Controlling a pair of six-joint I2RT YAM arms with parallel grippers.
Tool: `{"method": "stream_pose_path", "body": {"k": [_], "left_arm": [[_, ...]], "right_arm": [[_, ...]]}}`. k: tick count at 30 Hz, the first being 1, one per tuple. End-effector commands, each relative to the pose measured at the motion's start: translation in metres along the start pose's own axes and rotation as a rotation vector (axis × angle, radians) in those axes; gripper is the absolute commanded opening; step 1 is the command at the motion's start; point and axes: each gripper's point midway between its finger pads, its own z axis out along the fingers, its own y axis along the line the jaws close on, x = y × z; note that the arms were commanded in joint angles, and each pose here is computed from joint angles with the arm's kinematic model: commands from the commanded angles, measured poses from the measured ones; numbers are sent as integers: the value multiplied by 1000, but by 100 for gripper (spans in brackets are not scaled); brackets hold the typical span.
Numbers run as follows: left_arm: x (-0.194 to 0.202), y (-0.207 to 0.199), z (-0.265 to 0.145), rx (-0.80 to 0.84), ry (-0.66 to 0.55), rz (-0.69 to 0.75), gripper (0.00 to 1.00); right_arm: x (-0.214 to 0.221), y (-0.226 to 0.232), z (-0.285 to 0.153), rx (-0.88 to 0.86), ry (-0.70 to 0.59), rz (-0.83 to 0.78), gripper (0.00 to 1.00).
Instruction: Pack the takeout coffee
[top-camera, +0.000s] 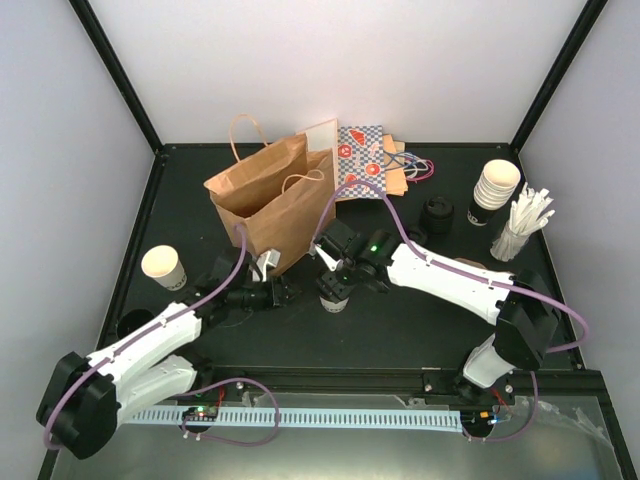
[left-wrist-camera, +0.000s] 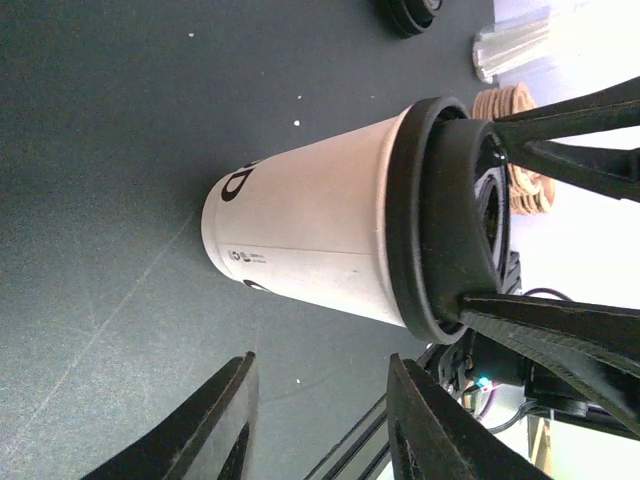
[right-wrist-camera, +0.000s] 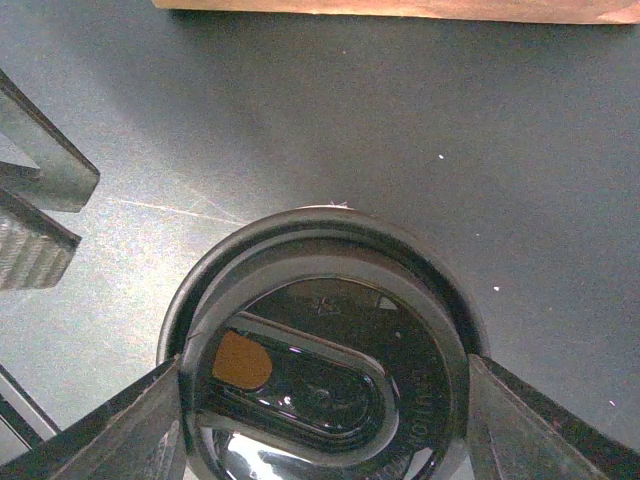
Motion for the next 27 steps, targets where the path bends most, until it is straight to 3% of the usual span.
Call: {"method": "stream_pose_path", "body": {"k": [1,14,27], "left_arm": [[-15,-21,1,42,-29,65,36],[-18,-35,4,121,-36,77,38],[-17,-37,17,141,-3,70,40]], "right_arm": [[-6,7,-1,-23,-4,-24,67],[25,10,19,-12,144,-59,66],[57,18,32,-63,213,-59,64]]}}
